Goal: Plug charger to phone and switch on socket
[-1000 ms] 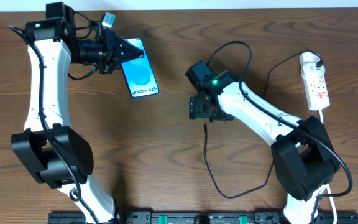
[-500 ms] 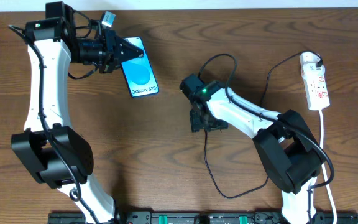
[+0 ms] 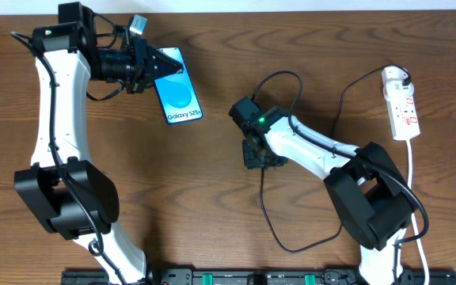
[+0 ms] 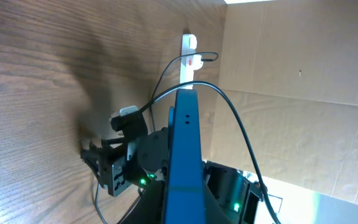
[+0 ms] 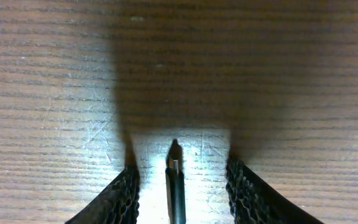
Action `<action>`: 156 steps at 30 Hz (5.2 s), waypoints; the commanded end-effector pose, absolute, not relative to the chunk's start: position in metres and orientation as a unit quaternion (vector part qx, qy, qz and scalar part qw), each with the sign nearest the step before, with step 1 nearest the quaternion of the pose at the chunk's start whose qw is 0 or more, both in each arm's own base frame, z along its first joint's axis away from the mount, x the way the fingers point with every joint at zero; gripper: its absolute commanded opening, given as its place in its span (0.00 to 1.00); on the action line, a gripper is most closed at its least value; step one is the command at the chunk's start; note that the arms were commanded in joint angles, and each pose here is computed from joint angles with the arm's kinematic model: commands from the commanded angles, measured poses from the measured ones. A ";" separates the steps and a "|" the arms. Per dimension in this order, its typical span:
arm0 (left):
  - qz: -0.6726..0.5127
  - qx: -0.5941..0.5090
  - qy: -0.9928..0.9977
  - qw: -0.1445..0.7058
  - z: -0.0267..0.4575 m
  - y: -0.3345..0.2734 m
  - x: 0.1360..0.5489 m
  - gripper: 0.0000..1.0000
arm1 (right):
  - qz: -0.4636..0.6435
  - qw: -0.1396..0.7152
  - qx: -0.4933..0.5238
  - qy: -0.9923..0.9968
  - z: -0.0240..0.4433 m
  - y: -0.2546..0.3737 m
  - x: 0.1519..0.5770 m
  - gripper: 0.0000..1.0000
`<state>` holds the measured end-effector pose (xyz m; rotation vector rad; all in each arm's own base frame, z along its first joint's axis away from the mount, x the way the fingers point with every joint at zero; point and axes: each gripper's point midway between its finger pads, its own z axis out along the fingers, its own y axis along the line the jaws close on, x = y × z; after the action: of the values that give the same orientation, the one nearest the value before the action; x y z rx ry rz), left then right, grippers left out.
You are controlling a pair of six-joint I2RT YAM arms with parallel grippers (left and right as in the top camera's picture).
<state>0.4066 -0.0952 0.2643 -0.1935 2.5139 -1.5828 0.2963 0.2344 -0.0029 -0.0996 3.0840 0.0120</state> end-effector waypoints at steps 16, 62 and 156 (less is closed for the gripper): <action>-0.545 -0.053 0.832 0.094 0.275 -0.095 0.406 0.07 | -0.051 -0.016 -0.031 0.998 -0.033 0.207 0.265 0.01; -0.656 0.007 0.716 0.238 0.400 -0.094 0.485 0.07 | 0.697 0.107 -0.350 0.616 0.275 0.331 0.368 0.01; -0.629 0.088 0.713 0.295 0.387 -0.149 0.491 0.07 | 0.703 0.201 -0.268 0.628 0.331 0.336 0.411 0.77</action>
<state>0.4969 -0.1453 0.3867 0.1723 1.9083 -1.6675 0.4061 0.3346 0.3226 -0.7712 1.7849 1.9879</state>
